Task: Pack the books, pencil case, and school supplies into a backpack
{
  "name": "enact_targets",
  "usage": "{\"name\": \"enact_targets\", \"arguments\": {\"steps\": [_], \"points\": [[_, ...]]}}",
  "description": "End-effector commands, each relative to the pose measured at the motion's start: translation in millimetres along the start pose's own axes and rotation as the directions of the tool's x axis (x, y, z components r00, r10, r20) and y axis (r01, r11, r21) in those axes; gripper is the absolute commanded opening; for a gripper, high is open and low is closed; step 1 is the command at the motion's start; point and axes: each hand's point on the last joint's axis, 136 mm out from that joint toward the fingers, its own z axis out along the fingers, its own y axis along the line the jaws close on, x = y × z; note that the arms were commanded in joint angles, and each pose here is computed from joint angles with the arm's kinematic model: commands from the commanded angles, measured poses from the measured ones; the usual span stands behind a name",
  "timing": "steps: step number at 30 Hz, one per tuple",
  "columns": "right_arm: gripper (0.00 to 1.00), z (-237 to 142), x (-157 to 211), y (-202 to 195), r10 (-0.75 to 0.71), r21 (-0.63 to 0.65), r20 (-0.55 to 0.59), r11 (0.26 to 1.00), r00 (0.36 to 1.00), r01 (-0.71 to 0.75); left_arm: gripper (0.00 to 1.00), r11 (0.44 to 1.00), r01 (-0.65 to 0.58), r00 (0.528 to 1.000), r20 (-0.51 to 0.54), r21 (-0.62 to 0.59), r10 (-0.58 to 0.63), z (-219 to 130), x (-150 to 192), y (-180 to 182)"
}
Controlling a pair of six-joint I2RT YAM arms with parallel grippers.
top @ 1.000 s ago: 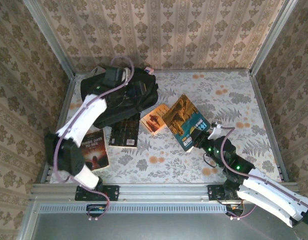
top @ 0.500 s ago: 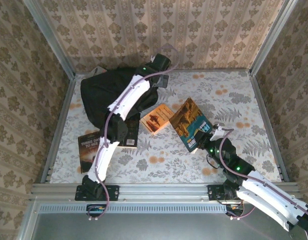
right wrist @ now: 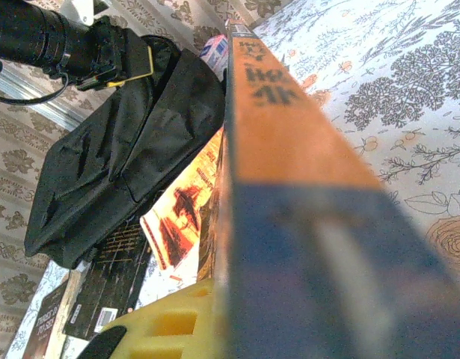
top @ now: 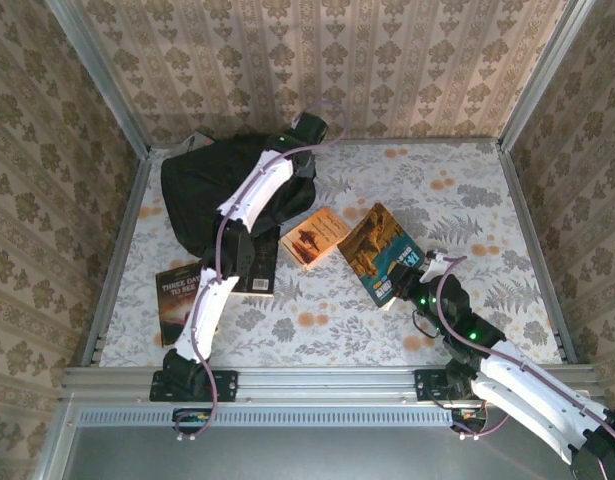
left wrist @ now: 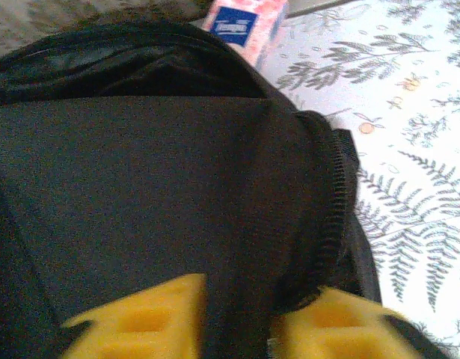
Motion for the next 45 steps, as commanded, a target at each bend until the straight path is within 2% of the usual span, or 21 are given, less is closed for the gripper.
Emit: {"name": "enact_targets", "arguments": {"steps": [1,5,9,13,21,23,26,30,35,41,45], "points": [[0.0,-2,-16,18,0.041,-0.081,0.056,0.996,0.998,-0.036,0.0,0.993,0.025,1.0,-0.011,0.119,-0.024,-6,-3,-9],[0.0,-4,-19,21,0.042,-0.092,0.06,0.995,0.997,-0.037,0.0,0.991,0.071,0.997,0.023,0.116,-0.074,-31,-19,13],[0.0,-6,-22,26,0.042,-0.105,0.063,0.994,0.997,-0.035,0.0,0.983,0.111,0.981,0.144,0.148,-0.132,-89,-53,44],[0.0,-9,-28,32,0.027,-0.118,0.07,0.993,0.997,-0.018,0.0,0.99,0.099,0.95,0.287,0.099,-0.123,-155,-78,77],[0.0,-31,-61,70,-0.086,-0.201,0.141,0.973,0.986,0.113,0.0,0.998,0.049,0.908,0.414,0.039,-0.061,-239,-80,119],[0.0,-39,-71,79,-0.104,-0.219,0.168,0.966,0.98,0.14,0.0,0.998,0.029,0.889,0.455,0.058,-0.052,-258,-79,122],[0.0,-54,-87,92,-0.114,-0.249,0.214,0.954,0.97,0.167,0.0,0.987,-0.029,0.858,0.51,0.156,-0.056,-283,-74,112],[0.0,-76,-102,105,-0.114,-0.291,0.271,0.937,0.956,0.194,0.0,0.959,-0.06,0.849,0.519,0.278,-0.098,-298,-63,96],[0.0,-90,-114,82,-0.111,-0.156,0.282,0.975,0.953,0.16,0.0,0.921,-0.09,0.862,0.493,0.379,-0.118,-297,-42,79],[0.0,-117,-131,104,-0.166,-0.206,0.327,0.948,0.93,0.242,0.0,0.826,-0.107,0.887,0.428,0.553,-0.172,-298,-6,48],[0.0,-118,-125,124,-0.186,-0.288,0.269,0.921,0.945,0.263,0.0,0.787,-0.09,0.896,0.394,0.61,-0.203,-302,17,38]]}}
